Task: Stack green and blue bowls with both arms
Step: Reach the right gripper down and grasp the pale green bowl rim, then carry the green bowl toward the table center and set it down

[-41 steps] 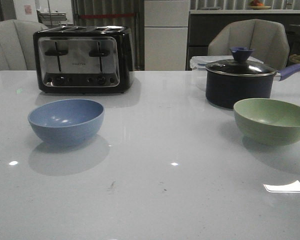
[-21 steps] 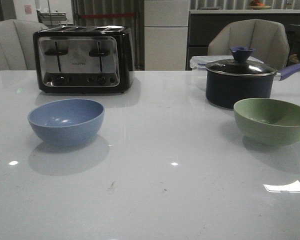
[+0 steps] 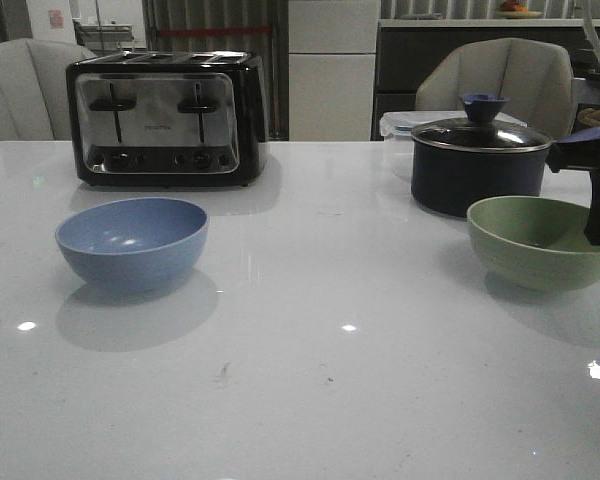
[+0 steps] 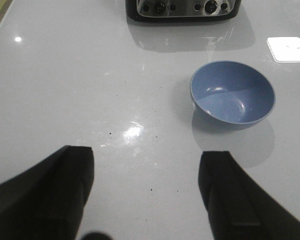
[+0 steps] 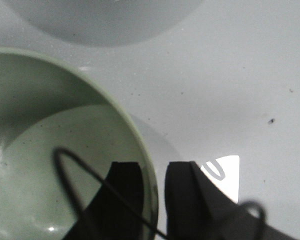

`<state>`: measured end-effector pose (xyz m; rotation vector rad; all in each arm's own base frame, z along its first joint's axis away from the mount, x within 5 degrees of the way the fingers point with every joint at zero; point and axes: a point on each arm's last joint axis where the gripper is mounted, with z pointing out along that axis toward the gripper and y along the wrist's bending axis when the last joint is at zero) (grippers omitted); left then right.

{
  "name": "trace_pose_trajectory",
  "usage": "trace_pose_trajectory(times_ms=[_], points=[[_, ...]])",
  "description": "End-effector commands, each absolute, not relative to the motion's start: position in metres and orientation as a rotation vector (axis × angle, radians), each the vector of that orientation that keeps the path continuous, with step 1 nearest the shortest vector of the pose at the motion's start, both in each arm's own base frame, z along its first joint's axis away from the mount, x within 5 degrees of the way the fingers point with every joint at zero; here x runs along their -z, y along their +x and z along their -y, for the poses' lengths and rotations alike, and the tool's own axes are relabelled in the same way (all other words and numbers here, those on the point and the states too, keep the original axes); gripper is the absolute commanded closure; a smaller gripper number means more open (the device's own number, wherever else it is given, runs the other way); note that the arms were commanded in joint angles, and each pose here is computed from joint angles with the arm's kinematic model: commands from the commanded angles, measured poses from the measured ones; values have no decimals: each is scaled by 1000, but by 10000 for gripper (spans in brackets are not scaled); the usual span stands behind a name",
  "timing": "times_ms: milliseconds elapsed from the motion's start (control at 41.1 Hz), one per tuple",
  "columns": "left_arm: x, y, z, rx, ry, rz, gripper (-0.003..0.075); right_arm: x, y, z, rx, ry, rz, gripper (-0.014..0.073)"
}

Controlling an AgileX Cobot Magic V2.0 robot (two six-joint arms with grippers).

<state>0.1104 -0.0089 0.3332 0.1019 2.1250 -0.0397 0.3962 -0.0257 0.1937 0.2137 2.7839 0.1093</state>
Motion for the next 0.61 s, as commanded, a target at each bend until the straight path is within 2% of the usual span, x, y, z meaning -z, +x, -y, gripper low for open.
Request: trace_pose_trajectory(times_ms=[0, 146, 268, 414, 585], points=[[-348, 114, 10, 52, 101, -2032, 213, -223, 399, 28, -108, 201, -2689, 421], [-348, 114, 10, 52, 101, -2032, 213, -225, 397, 27, -112, 198, -2700, 514], [-348, 114, 10, 52, 101, -2032, 213, -240, 393, 20, -115, 169, -2665, 556], [-348, 114, 10, 52, 101, -2032, 213, -272, 382, -3, -128, 66, -2586, 557], [-348, 114, 10, 52, 101, -2032, 213, -300, 363, -55, -180, -149, -2518, 557]])
